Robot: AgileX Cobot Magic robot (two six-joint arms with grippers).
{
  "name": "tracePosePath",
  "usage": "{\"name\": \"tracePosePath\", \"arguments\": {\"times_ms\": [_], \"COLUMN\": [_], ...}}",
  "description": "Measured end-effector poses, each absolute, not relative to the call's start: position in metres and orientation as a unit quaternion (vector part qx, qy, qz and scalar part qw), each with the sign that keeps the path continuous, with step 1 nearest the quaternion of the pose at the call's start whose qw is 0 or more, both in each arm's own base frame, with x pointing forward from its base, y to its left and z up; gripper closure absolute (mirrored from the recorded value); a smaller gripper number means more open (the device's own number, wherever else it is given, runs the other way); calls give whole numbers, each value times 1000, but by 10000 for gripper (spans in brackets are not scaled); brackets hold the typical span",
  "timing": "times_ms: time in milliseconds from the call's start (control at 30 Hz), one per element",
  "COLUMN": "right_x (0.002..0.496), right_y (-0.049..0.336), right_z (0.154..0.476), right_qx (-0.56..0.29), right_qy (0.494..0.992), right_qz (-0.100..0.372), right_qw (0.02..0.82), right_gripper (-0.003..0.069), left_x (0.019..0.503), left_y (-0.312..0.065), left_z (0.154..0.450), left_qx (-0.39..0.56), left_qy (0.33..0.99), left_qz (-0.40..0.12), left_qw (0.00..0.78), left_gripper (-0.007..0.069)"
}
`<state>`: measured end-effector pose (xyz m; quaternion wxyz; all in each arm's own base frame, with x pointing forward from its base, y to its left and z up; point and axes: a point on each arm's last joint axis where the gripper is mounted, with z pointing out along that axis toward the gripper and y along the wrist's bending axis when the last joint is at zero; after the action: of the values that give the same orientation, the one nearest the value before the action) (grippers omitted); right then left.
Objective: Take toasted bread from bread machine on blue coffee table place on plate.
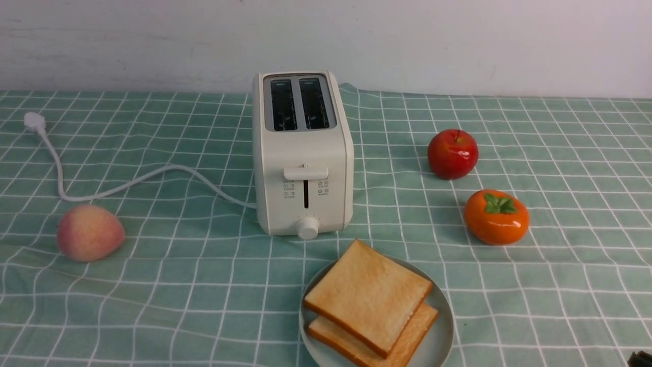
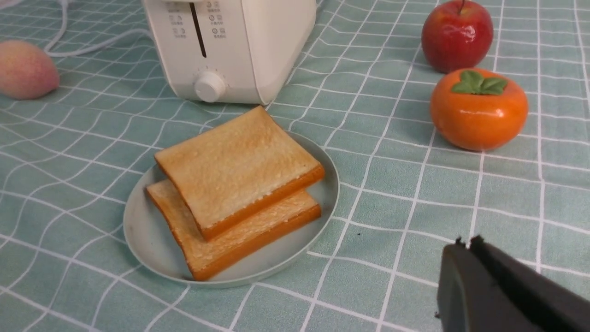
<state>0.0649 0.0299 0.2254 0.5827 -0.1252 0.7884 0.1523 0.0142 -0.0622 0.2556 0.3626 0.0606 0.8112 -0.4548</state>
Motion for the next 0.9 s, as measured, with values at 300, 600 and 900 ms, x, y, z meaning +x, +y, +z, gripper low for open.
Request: {"name": "tracePosePath", "arguments": {"times_ms": [300, 600, 900], "right_x": [65, 64, 64], "right_y": [30, 30, 30], "right_z": [225, 226, 225], "right_qx": [-127, -127, -127], "right_qy": [789, 787, 788], "right_qz": [151, 151, 151], "right_qw": [582, 584, 584], "right_gripper": [659, 657, 648], "left_x": [14, 22, 48], "left_y": [-62, -39, -12], "left_z": [256, 261, 212], "left_qx": [61, 40, -19], "left_qy": [811, 748, 763], "left_qz": [-456, -342, -142], "left_qw": [363, 568, 631], "left_gripper": [639, 638, 636]}}
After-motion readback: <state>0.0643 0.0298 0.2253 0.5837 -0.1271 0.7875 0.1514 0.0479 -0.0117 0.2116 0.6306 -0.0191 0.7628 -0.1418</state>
